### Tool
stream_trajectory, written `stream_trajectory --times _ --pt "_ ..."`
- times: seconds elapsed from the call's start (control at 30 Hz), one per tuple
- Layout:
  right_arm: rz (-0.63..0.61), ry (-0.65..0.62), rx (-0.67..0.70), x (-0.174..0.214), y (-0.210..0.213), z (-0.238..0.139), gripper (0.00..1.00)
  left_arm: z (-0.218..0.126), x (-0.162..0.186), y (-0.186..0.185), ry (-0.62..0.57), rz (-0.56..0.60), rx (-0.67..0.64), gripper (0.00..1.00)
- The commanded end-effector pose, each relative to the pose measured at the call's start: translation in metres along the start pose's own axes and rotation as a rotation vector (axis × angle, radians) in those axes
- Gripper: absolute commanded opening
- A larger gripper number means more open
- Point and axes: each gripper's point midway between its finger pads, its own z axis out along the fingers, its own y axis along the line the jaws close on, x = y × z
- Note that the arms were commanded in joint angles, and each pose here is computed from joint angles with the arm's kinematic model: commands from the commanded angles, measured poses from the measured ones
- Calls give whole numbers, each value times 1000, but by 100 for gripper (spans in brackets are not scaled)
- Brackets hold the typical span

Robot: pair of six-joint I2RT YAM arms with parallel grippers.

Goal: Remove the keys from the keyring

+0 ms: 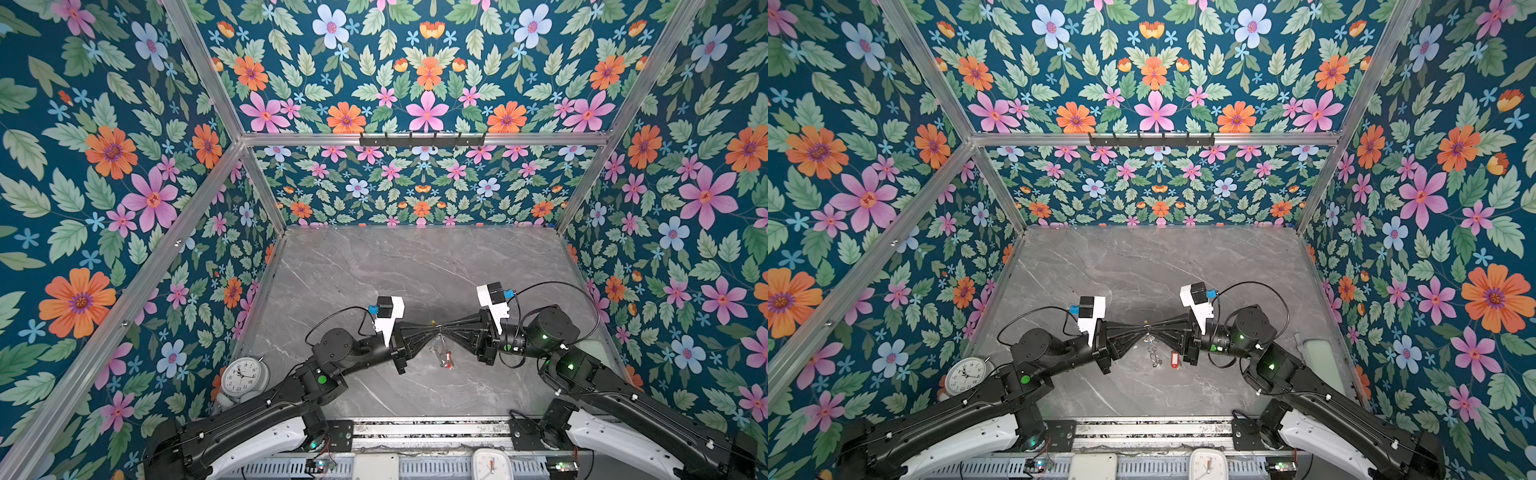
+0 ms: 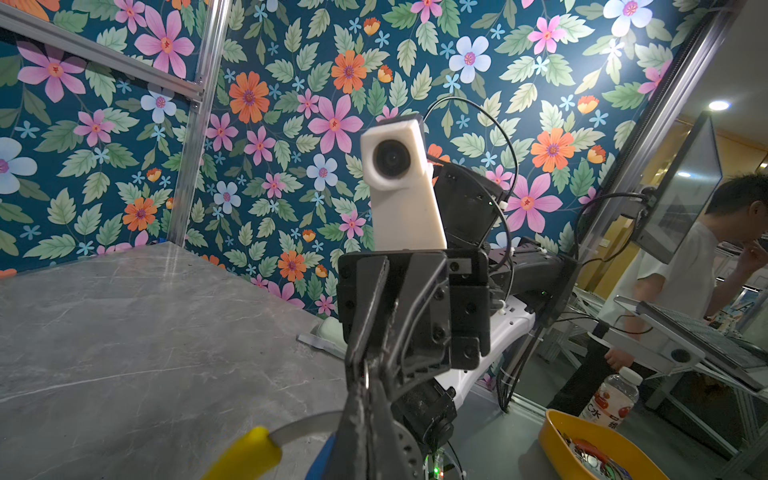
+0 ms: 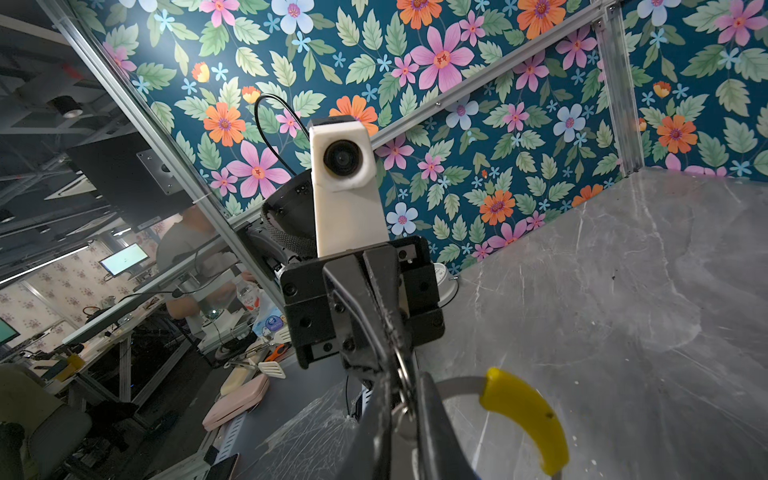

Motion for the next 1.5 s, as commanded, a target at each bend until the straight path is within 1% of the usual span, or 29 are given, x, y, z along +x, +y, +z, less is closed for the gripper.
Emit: stream_trajectory --times 0.0,0.07,0.1,0.2,0.23,0.3,0.33,0.4,0.53,0.67,1.0,1.3,1.4,1.47 --pt "-24 -15 -22 -5 5 1 8 0 -11 -7 -43 23 29 0" --pt "-25 -11 -23 -5 5 1 1 0 -10 -7 -42 19 32 0" --pt "-27 -11 -20 -5 5 0 0 0 -10 -7 -38 20 31 0" --pt "-38 10 9 -3 3 -3 0 1 -5 -3 -11 8 13 0" --pt "-47 29 20 -1 3 -4 0 0 -3 -2 -1 6 6 8" --pt "-60 75 42 4 2 -7 0 -2 1 1 17 1 -10 21" --pt "-69 106 52 7 2 -8 0 -3 2 2 28 -3 -15 26" --pt "-82 161 74 13 1 -12 0 -6 5 2 49 -11 -10 30" --pt "-118 279 108 24 0 -18 0 -9 8 -2 101 -14 1 34" --pt "-142 356 120 26 2 -21 0 -8 13 -7 160 -12 20 34" --pt "-145 429 125 25 1 -19 0 2 21 -11 250 -18 52 33" --pt "-137 456 117 25 4 -19 0 7 26 -14 284 -29 82 27" --pt "-136 459 116 24 4 -19 0 9 28 -14 293 -36 91 23" --pt "-137 460 116 24 4 -18 0 10 29 -15 296 -39 98 19"
